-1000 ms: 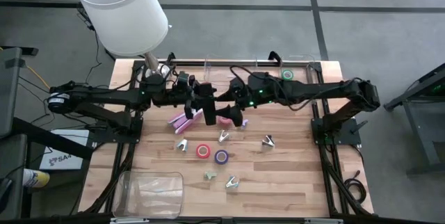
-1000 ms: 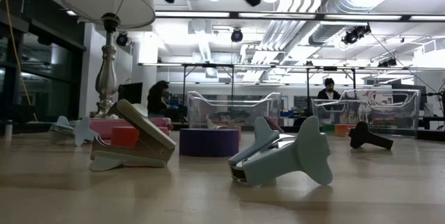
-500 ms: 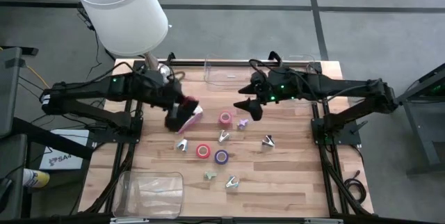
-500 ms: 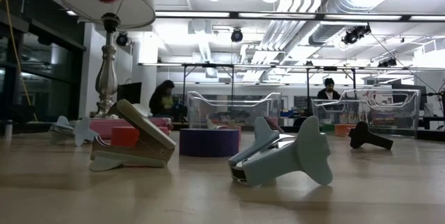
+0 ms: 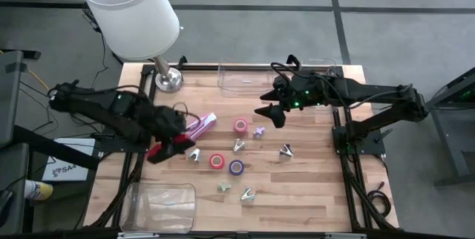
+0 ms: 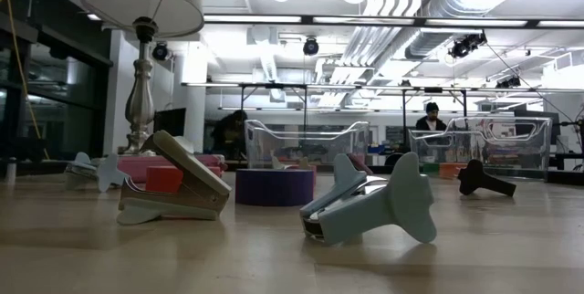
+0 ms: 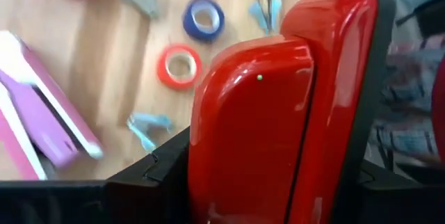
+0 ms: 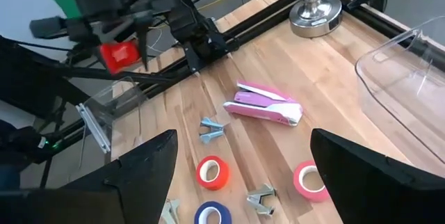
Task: Pick and place Stapler, Stapler remover, tape
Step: Put the red stapler into the bottom transparent bin
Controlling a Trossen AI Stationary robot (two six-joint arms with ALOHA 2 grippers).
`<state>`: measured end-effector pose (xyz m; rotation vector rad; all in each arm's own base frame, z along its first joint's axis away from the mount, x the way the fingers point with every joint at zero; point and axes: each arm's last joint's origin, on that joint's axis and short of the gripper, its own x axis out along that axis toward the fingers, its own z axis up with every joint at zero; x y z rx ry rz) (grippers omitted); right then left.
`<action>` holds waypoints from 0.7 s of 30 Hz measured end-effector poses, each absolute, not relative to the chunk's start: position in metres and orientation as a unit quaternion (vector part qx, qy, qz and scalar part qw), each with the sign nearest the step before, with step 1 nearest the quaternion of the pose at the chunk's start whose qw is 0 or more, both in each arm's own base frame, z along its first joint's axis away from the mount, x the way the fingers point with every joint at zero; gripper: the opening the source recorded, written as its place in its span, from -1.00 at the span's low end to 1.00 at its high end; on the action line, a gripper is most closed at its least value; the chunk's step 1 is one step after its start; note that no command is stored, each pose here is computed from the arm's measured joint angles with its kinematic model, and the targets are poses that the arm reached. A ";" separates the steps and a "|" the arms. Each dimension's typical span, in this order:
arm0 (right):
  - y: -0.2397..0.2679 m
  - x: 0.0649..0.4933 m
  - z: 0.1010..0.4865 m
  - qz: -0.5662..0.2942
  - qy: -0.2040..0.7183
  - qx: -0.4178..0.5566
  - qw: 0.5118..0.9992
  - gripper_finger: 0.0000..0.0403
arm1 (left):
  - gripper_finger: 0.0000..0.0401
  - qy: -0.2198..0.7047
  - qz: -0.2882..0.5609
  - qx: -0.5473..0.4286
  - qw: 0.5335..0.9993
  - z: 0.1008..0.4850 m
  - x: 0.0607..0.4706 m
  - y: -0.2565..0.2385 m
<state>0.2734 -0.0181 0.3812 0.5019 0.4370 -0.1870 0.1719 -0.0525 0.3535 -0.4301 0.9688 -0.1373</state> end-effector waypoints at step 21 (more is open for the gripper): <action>0.005 0.274 0.380 -0.049 0.228 0.222 0.947 0.59 | 0.00 0.633 -0.045 -0.141 0.760 0.289 0.174 -0.173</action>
